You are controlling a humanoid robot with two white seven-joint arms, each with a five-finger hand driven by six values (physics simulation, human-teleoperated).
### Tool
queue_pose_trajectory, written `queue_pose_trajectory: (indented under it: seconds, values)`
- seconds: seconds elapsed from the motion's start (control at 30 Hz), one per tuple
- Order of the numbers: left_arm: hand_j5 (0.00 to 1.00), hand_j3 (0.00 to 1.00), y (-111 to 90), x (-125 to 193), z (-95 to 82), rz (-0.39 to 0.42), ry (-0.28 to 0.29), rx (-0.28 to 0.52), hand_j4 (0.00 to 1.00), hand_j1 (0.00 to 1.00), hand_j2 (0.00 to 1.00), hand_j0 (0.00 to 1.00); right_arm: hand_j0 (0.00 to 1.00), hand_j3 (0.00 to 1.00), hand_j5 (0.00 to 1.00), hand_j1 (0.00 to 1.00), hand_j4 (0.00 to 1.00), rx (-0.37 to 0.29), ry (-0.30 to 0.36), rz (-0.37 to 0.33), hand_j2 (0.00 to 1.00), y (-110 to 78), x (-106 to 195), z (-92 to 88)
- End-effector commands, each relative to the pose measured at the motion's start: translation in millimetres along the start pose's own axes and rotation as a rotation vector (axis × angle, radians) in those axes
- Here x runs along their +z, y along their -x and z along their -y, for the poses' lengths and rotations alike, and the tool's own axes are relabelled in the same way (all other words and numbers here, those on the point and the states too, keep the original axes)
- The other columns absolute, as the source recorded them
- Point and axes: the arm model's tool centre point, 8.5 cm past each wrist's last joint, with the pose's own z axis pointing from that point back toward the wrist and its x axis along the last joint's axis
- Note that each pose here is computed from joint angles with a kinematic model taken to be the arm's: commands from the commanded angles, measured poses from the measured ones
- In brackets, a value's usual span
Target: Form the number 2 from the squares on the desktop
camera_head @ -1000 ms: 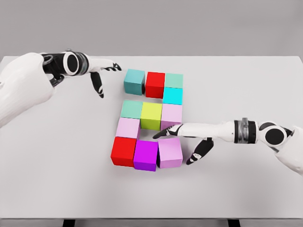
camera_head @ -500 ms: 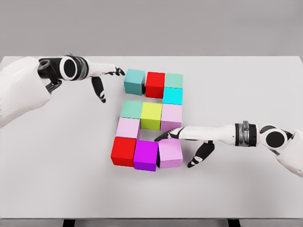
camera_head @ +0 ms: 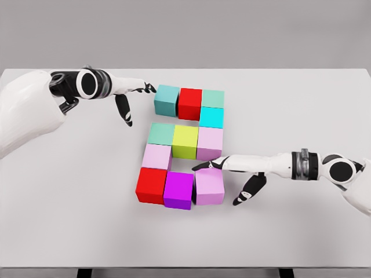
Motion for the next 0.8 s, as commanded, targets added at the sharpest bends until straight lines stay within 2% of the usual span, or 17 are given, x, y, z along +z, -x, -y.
queue_pose_trajectory:
  seconds: [0.0,0.3,0.37,0.43,0.47,0.53,0.63,0.7,0.77]
  values:
    - [1.00,1.00,0,0,-0.2,0.001,-0.001,-0.002,1.00,1.00,1.00,1.00,1.00,1.00,1.00,1.00,1.00,-0.004,0.001,0.000,1.00,0.0,1,0.0]
    - [1.00,1.00,-2,-1,-0.1,0.003,0.000,-0.002,1.00,1.00,1.00,1.00,1.00,1.00,1.00,1.00,1.00,-0.007,-0.001,-0.007,1.00,0.6,6,-2.9]
    - [1.00,1.00,1,0,-0.3,-0.003,-0.001,0.000,1.00,1.00,1.00,1.00,1.00,1.00,1.00,1.00,1.00,-0.007,0.001,-0.008,1.00,0.5,6,-2.4]
    - [1.00,1.00,13,5,-1.0,-0.011,0.001,0.020,1.00,1.00,1.00,1.00,1.00,1.00,1.00,1.00,1.00,-0.003,0.001,-0.002,1.00,-1.3,5,-1.8]
    - [1.00,1.00,23,11,-1.3,0.004,0.006,0.036,1.00,1.00,1.00,1.00,1.00,1.00,1.00,1.00,1.00,-0.001,0.000,0.003,1.00,-2.7,4,-1.7]
    - [1.00,1.00,32,23,-2.8,0.100,0.013,0.040,1.00,1.00,1.00,1.00,1.00,1.00,1.00,1.00,1.00,0.001,-0.001,0.006,1.00,-3.8,4,-1.6]
    - [1.00,1.00,62,58,-15.4,0.156,-0.039,0.006,1.00,1.00,1.00,1.00,1.00,1.00,1.00,1.00,1.00,0.004,-0.008,0.012,1.00,-5.9,2,-2.9]
    - [1.00,1.00,63,64,-17.6,0.186,-0.050,-0.023,1.00,1.00,1.00,1.00,1.00,1.00,1.00,1.00,1.00,0.007,-0.009,0.014,1.00,-7.3,3,-2.9]
    - [1.00,1.00,58,73,-21.5,0.281,-0.073,-0.094,1.00,1.00,1.00,1.00,1.00,1.00,1.00,1.00,1.00,0.008,-0.008,0.009,1.00,-7.1,6,-2.4]
